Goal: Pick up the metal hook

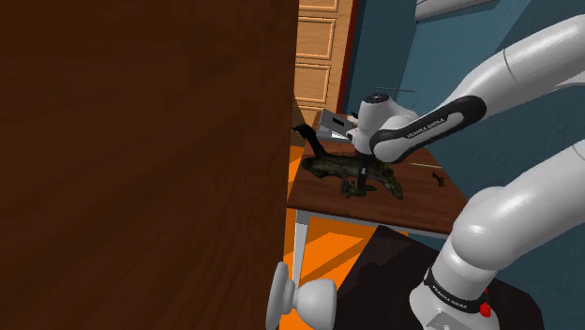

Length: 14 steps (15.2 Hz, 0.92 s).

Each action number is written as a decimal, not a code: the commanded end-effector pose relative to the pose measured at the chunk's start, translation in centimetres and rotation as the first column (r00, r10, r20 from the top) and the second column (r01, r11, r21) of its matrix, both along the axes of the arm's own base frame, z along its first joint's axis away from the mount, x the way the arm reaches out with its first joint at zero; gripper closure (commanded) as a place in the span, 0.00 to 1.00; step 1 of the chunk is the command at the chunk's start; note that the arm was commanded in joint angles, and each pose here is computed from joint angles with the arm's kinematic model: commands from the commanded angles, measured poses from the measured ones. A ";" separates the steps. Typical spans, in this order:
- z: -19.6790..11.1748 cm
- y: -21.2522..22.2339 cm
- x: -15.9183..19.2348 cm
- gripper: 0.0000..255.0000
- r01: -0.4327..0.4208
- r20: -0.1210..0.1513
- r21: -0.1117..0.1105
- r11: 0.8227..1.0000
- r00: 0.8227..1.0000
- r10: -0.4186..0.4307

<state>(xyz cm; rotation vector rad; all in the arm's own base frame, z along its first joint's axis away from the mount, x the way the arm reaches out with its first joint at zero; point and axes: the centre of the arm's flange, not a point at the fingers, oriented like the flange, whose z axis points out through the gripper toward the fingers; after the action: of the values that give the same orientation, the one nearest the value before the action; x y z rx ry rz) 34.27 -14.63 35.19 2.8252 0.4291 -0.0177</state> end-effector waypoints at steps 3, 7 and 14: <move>-3.6 -3.3 0.9 0.00 -0.049 0.003 -0.049 0.998 0.999 0.049; -5.7 -3.8 1.1 0.00 -0.055 0.003 -0.055 0.997 0.998 0.055; -8.2 -3.8 1.0 1.00 -0.055 0.003 -0.055 0.997 0.998 0.055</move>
<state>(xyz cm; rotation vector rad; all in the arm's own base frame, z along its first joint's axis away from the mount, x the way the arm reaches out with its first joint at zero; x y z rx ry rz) 35.47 -18.38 27.33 2.7544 0.5010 -0.0048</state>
